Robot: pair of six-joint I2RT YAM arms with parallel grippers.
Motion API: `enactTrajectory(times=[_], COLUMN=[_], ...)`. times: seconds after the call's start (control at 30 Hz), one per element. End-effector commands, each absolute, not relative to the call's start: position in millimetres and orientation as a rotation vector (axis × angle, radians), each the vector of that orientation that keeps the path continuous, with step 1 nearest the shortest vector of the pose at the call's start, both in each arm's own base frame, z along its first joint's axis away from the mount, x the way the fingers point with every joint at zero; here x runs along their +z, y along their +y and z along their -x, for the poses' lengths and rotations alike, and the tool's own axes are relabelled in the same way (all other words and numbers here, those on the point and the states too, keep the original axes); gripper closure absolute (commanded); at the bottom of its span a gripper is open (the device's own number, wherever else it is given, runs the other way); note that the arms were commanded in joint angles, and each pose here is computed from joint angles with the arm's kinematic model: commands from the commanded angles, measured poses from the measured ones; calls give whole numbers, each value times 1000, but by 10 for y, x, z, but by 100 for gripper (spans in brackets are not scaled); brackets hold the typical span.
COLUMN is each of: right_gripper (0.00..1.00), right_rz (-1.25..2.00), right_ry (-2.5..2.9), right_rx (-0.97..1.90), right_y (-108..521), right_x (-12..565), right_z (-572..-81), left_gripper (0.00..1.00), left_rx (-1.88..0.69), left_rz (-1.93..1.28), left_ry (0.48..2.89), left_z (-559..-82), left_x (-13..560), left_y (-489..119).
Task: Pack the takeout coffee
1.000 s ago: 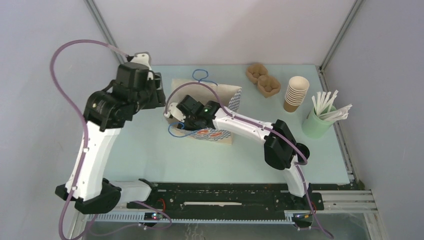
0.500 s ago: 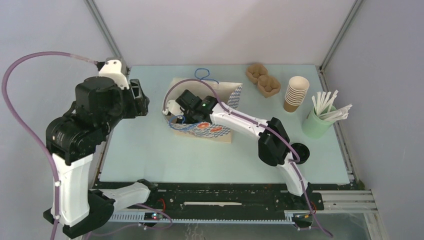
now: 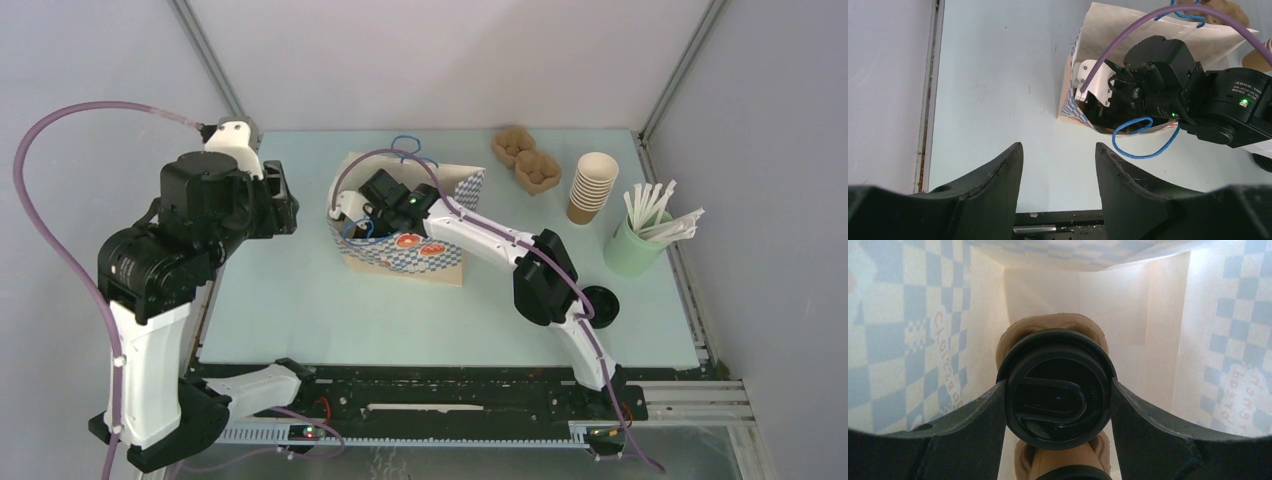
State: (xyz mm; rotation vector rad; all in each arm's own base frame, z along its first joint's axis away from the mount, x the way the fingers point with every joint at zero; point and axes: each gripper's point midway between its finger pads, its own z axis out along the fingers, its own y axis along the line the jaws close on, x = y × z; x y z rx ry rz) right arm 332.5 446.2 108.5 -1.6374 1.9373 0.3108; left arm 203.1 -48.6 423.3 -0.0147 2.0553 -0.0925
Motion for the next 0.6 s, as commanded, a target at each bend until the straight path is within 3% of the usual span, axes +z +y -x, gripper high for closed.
enactTrajectory(times=[0.0,0.27,0.57], right_gripper=[77,76,37], right_rz=[1836,1818,1585], right_ry=[2331,2413,2283], right_rx=[371,357,410], right_y=[4093,4026,4194], right_x=[-280,-288,751], right_z=[-2650,-2584,-2915], left_gripper=[41,42,43], left_rx=[-75,-81,-134], left_rz=[7,5,20], left_ry=[2059,2068,2027], left_z=[-2039,-2056,-2167], left_x=[4225,4202,4314], left_y=[-468,-494,-597])
